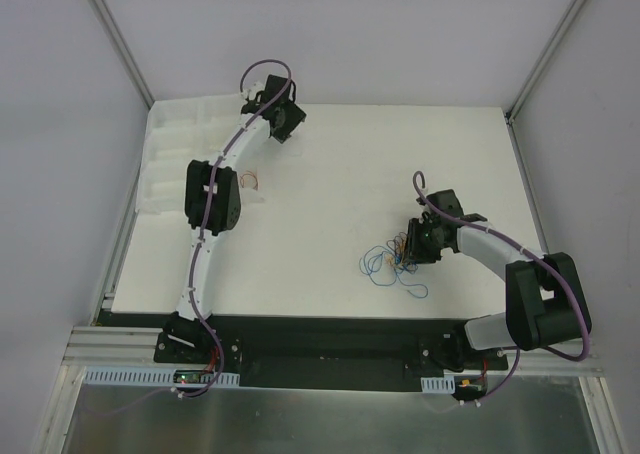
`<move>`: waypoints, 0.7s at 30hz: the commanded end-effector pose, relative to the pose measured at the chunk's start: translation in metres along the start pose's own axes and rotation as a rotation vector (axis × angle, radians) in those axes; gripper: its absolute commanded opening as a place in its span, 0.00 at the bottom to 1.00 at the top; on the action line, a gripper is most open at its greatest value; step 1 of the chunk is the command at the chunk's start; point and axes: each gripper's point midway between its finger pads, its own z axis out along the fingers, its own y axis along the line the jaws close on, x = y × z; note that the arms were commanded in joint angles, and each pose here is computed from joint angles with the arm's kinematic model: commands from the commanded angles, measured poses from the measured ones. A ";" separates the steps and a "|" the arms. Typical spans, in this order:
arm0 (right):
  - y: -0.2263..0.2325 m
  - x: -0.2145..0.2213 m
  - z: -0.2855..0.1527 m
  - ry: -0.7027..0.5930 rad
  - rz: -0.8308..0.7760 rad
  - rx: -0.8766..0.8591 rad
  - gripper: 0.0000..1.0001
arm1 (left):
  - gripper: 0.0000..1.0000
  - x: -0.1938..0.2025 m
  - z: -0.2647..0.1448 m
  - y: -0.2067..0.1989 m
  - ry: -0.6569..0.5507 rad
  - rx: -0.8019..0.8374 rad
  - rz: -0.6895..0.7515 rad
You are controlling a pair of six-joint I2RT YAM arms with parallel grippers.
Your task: Untangle the cables
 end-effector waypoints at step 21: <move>-0.011 0.014 0.003 0.058 -0.015 0.053 0.31 | 0.61 0.041 0.000 0.062 0.256 0.010 1.049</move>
